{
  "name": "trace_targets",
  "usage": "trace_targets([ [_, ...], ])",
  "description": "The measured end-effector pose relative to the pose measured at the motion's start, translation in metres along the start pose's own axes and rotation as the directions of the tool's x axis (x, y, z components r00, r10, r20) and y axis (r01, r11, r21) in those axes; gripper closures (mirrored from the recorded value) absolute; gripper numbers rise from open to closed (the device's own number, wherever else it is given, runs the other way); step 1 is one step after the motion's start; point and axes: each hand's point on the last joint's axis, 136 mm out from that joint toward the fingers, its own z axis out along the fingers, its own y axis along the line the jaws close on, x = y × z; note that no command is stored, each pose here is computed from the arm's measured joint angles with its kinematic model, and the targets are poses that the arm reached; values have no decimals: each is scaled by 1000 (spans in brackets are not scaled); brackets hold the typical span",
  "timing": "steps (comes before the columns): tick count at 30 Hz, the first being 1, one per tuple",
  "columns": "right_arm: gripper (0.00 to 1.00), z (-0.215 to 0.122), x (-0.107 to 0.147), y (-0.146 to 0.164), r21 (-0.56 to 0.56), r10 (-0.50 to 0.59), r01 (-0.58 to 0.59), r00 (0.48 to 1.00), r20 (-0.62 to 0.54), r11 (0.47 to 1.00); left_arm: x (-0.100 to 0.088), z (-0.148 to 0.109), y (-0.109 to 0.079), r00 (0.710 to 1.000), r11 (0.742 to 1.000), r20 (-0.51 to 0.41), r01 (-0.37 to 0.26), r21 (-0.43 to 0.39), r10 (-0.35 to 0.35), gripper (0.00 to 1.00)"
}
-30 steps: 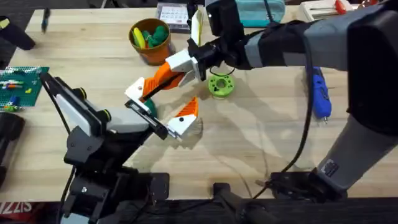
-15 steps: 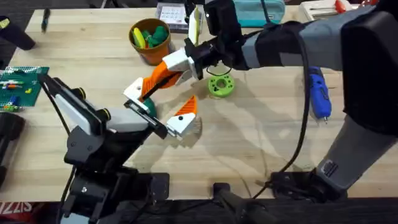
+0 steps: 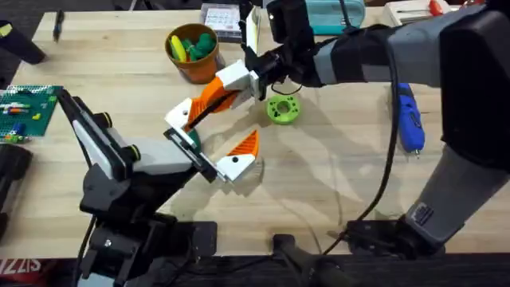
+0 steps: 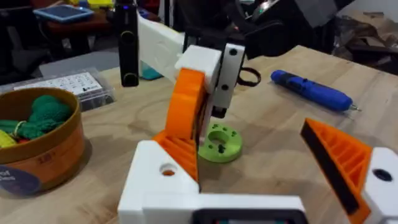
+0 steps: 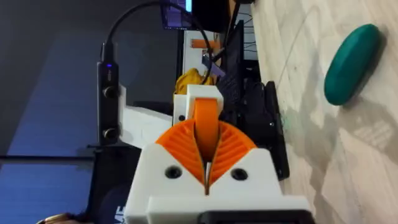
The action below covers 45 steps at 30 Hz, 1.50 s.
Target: Pick up the gripper from the table and insert it into the empty holder that is missing its gripper. Then pick up a screw, insert it into the mounting hole, and use the screwdriver to tighten it. Finally, clean up the table by picking up the vegetable and placing it into the bucket.
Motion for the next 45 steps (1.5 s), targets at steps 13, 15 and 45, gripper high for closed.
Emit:
trace_targets([
  [13, 983, 0, 4, -1, -7, 21, -21, 1000, -15, 1000, 0, 0, -2, 1000, 1000, -1, 1, 13, -1, 14],
  [15, 983, 0, 4, -1, -6, 26, -26, 1000, -15, 1000, 1, 0, -2, 1000, 1000, -3, 2, 13, -2, 14],
  [45, 857, 8, 7, -1, -4, 19, -19, 999, -29, 1000, 1, 0, -8, 1000, 999, -5, 2, 45, -2, 14],
])
